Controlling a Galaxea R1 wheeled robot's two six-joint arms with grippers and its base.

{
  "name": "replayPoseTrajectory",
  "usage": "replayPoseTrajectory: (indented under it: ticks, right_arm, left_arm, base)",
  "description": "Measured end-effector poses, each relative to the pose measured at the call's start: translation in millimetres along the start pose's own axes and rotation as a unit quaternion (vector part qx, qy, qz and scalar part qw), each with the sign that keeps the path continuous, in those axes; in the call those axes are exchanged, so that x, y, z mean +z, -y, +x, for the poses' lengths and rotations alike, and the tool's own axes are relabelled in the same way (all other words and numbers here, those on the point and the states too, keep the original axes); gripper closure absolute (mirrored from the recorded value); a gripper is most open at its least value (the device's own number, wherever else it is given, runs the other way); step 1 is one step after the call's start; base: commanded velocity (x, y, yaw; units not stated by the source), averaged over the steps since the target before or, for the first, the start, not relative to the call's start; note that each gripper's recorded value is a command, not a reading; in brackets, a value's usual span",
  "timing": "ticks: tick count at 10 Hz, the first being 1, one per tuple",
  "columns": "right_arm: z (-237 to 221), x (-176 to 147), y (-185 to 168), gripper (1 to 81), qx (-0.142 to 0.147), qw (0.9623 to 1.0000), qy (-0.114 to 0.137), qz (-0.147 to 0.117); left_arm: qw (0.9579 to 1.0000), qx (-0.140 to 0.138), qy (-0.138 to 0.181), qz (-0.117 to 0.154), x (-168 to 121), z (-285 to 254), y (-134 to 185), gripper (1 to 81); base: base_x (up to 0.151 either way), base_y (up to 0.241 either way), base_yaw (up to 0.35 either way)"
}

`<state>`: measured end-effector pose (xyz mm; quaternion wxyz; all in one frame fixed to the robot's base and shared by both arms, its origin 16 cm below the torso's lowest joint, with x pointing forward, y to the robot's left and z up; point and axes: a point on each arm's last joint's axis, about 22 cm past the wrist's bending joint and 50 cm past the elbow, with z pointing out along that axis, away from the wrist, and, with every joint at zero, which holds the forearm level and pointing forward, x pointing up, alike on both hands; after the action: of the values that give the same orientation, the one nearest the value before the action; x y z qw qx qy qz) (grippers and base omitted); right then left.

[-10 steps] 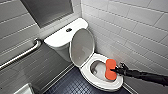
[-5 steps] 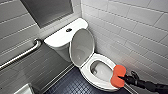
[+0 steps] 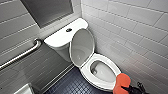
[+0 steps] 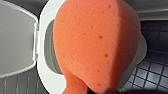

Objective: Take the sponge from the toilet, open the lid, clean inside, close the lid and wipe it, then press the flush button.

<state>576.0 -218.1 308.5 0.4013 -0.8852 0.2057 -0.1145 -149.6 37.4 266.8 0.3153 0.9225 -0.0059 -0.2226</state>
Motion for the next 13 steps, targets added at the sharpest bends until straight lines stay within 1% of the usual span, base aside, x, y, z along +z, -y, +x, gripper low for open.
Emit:
replayPoseTrajectory:
  ticks: [1,2,3,4,5,6,7,8,9,10,11,12,13]
  right_arm:
    - [-23,-3,8,81.1,0.010,0.9997,0.020,0.009]
    - [-47,-8,26,81.1,0.020,0.9986,0.041,0.027]
    - [-54,-15,40,81.1,0.021,0.9978,0.049,0.039]
    - [-52,-27,45,81.1,0.017,0.9978,0.048,0.042]
    - [-48,-41,46,81.1,0.011,0.9981,0.046,0.039]
    - [-45,-43,52,81.1,0.005,0.9979,0.049,0.043]
    - [-37,-32,75,81.1,-0.007,0.9963,0.056,0.064]
    - [-23,-15,109,81.1,-0.026,0.9933,0.062,0.094]
    - [-5,5,139,81.1,-0.048,0.9901,0.062,0.116]
    - [8,22,144,81.1,-0.061,0.9894,0.065,0.115]
    - [19,43,134,81.1,-0.068,0.9902,0.070,0.100]
    - [25,67,130,81.1,-0.075,0.9902,0.078,0.089]
    - [30,91,140,81.1,-0.085,0.9889,0.084,0.089]
  left_arm:
    - [1.0000,0.003,0.000,0.000,0,0,0,1.0]
    - [1.0000,0.008,0.000,0.000,0,0,0,1.0]
    - [1.0000,0.009,0.000,0.000,0,1,0,1.0]
    - [1.0000,0.009,0.000,0.000,0,1,0,1.0]
    - [1.0000,0.010,-0.001,0.000,0,2,0,1.0]
    - [0.9999,0.010,-0.001,0.000,0,3,0,1.0]
    - [0.9999,0.010,-0.001,0.000,0,2,0,1.0]
    - [1.0000,0.010,-0.001,0.000,0,2,0,1.0]
    - [1.0000,0.010,-0.001,0.000,0,2,0,1.0]
    - [1.0000,0.010,-0.001,0.000,0,2,1,1.0]
    - [1.0000,0.010,-0.001,0.000,0,2,1,1.0]
    - [1.0000,0.010,-0.001,0.000,0,2,1,1.0]
    - [1.0000,0.010,-0.001,0.001,0,2,1,1.0]
  base:
    - [0.000,0.000,0.000]
    - [0.000,0.000,0.000]
    - [0.000,0.000,0.000]
    - [0.000,0.000,0.000]
    - [0.000,0.000,0.000]
    - [0.000,0.000,0.000]
    - [0.000,0.000,0.000]
    - [0.000,0.000,0.000]
    - [0.000,0.000,0.000]
    - [0.000,0.000,0.000]
    - [0.000,0.000,0.000]
    - [0.000,0.000,0.000]
    - [0.000,0.000,0.000]
